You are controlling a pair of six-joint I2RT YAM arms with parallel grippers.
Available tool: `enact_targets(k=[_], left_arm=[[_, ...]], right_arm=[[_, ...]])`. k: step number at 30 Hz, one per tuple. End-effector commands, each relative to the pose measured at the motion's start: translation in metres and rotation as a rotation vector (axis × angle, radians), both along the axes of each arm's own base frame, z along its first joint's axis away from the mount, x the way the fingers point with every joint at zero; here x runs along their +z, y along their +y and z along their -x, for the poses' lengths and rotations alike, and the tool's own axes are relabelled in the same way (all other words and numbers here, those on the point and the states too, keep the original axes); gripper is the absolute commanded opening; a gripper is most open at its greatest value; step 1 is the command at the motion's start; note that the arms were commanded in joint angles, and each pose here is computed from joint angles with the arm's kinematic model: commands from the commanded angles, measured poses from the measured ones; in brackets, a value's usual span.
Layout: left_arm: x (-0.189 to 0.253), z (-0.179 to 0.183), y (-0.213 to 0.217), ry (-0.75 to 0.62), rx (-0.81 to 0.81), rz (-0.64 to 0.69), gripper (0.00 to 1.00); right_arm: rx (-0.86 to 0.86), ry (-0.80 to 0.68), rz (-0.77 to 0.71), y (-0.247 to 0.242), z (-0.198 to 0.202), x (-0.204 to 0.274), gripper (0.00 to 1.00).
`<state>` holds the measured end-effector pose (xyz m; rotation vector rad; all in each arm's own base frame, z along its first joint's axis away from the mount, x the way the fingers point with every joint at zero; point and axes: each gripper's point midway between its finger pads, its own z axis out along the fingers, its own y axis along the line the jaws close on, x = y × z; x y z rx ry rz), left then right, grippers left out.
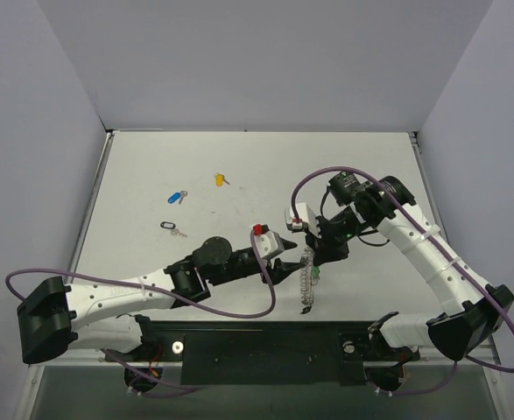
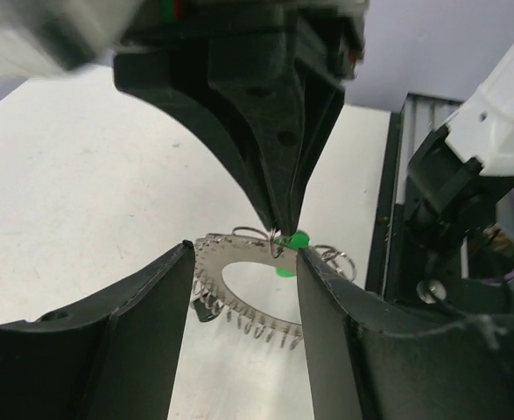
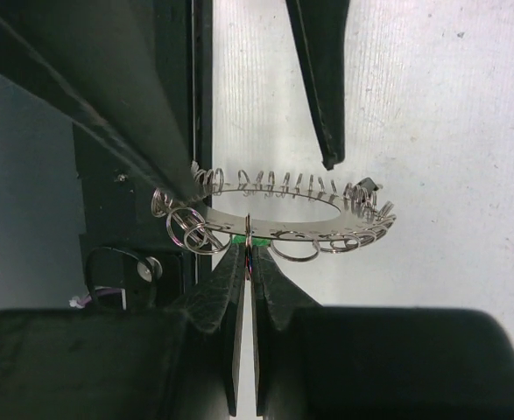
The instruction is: Put the keys on the keyring
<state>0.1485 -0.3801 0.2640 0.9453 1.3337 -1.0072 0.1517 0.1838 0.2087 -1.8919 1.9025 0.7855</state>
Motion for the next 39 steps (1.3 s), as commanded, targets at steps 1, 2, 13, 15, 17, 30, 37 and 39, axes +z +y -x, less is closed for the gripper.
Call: enact_targets(k=[1, 2, 13, 15, 17, 30, 37, 39], left_arm=[[0.005, -0.013, -0.013, -0.117, 0.036, -0.039, 0.58], [0.009, -0.011, -0.015, -0.124, 0.026, -0.027, 0.56], [0.011, -0.001, -0.033, -0.113, -0.046, 0.045, 0.50], [0.012, 0.002, -0.035, -0.110, -0.062, 0.059, 0.48], [0.011, 0.004, -0.038, -0.104, -0.078, 0.064, 0.47], [0.008, 0.008, -0.044, -0.085, -0.105, 0.068, 0.33], [0.004, 0.008, -0.046, -0.072, -0.111, 0.057, 0.30], [0.005, 0.009, -0.047, -0.072, -0.115, 0.059, 0.22]], right_arm=[[0.006, 0.024, 0.010, -0.007, 0.009, 0.007, 0.00], [0.004, 0.030, 0.003, -0.007, 0.010, 0.007, 0.00], [-0.009, 0.043, -0.030, -0.006, 0.009, 0.010, 0.00], [-0.010, 0.048, -0.032, -0.006, 0.010, 0.009, 0.00], [-0.014, 0.045, -0.039, -0.006, 0.009, 0.011, 0.00], [-0.021, 0.054, -0.065, -0.005, 0.010, 0.013, 0.00], [-0.019, 0.055, -0.081, -0.004, 0.011, 0.015, 0.00], [-0.019, 0.057, -0.087, -0.004, 0.012, 0.016, 0.00]])
